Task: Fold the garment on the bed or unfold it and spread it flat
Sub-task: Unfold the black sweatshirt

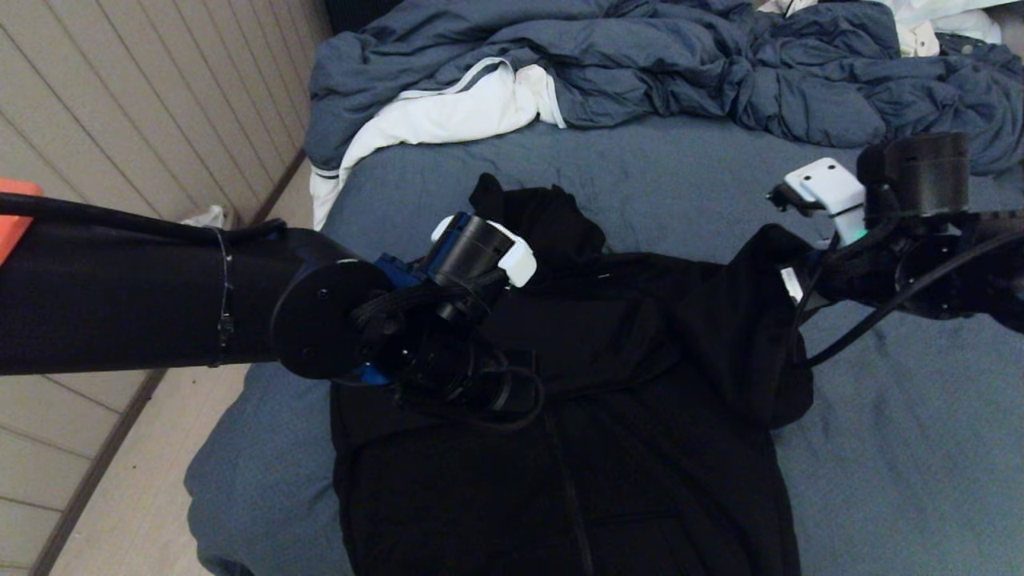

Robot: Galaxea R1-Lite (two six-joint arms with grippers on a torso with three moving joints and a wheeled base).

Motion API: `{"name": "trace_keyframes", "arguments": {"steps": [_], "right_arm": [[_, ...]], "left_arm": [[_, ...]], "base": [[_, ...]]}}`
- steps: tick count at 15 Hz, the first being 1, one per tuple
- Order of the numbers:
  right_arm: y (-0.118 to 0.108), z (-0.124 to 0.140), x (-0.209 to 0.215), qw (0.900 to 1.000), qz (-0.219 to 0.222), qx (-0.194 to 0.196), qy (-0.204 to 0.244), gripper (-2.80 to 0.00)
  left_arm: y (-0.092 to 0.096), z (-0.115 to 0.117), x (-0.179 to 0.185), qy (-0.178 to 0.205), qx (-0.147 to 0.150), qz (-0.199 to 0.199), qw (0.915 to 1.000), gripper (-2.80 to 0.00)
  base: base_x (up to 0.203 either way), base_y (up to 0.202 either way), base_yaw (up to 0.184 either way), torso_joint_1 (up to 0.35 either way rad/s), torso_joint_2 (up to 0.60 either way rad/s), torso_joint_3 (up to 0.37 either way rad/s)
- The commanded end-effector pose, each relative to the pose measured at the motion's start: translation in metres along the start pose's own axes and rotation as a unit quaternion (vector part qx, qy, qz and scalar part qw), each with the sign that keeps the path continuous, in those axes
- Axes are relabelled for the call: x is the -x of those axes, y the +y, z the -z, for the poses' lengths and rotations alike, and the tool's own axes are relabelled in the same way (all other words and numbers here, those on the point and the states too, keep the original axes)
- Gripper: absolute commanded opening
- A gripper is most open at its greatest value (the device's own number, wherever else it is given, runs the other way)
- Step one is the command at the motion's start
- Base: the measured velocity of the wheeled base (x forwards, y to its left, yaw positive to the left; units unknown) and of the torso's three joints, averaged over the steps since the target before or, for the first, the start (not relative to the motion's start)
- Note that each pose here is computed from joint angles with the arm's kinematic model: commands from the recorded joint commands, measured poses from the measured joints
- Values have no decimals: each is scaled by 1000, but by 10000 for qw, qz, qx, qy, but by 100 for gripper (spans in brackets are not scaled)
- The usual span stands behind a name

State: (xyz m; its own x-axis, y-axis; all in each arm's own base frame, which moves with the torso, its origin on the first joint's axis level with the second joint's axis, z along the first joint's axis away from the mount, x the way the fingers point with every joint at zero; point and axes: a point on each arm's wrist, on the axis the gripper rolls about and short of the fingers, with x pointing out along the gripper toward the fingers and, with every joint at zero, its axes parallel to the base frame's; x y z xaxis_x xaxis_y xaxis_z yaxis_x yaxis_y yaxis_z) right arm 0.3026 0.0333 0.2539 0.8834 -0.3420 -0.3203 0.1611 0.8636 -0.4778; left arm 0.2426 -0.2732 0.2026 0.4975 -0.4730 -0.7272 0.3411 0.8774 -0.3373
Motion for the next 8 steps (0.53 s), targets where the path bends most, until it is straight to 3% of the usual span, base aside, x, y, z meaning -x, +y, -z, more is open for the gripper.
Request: {"name": "trace_keyframes", "arguments": {"steps": [1,4,8], "right_arm": [[-22,2,-8,9974,706,-94,120,-280],[-44,10,-14,9908,1296,-51,395,-280],[-81,28,-22,9628,2463,-1,1109,-280]], "left_arm": [[0,2,-2,39,2,-17,10000,-280],[-2,3,-4,63,-15,-15,10000,-280],[-1,4,-9,108,-3,-54,9999,-280]], "base": [[0,0,0,0,0,0],[0,0,0,0,0,0],[0,0,0,0,0,0]]}}
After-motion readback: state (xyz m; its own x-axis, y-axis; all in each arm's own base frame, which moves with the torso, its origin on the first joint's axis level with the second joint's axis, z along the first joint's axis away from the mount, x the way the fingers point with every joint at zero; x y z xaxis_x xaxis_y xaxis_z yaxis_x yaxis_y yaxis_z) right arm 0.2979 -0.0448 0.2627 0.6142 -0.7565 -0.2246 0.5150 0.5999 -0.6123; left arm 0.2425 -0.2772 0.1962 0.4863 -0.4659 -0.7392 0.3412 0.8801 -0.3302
